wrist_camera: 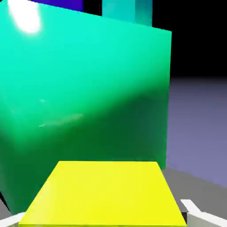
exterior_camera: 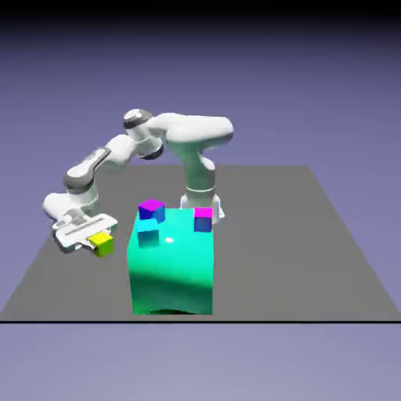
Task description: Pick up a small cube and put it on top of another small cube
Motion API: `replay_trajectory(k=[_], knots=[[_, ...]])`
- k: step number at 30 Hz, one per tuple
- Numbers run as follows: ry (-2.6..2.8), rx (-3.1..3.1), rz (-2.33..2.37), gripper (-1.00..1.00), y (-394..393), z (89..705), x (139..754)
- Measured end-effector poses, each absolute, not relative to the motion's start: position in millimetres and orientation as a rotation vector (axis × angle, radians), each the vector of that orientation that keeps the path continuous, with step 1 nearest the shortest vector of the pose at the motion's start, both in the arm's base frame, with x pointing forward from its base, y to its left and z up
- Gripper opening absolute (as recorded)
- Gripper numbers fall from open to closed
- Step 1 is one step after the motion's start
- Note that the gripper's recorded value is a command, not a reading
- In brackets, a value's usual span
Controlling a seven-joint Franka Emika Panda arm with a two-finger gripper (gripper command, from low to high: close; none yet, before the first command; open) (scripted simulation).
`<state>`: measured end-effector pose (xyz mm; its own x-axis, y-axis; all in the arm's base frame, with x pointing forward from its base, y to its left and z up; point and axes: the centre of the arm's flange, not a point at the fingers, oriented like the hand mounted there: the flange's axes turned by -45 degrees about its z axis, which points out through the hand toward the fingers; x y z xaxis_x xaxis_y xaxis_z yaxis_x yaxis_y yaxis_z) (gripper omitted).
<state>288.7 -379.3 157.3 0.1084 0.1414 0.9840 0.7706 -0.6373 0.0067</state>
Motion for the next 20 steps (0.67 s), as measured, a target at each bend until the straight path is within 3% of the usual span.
replay_trajectory(k=[9, 14, 15, 20], knots=[[-1.003, -1.738, -1.468, -1.00, -268.1, 333.4, 416.5], [-1.006, -1.732, -1.463, -1.00, -222.4, 311.8, 442.7], [-1.007, -1.733, -1.463, 1.00, -219.9, 310.2, 443.9], [-1.006, -1.733, -1.464, 1.00, -260.5, 336.9, 421.1]])
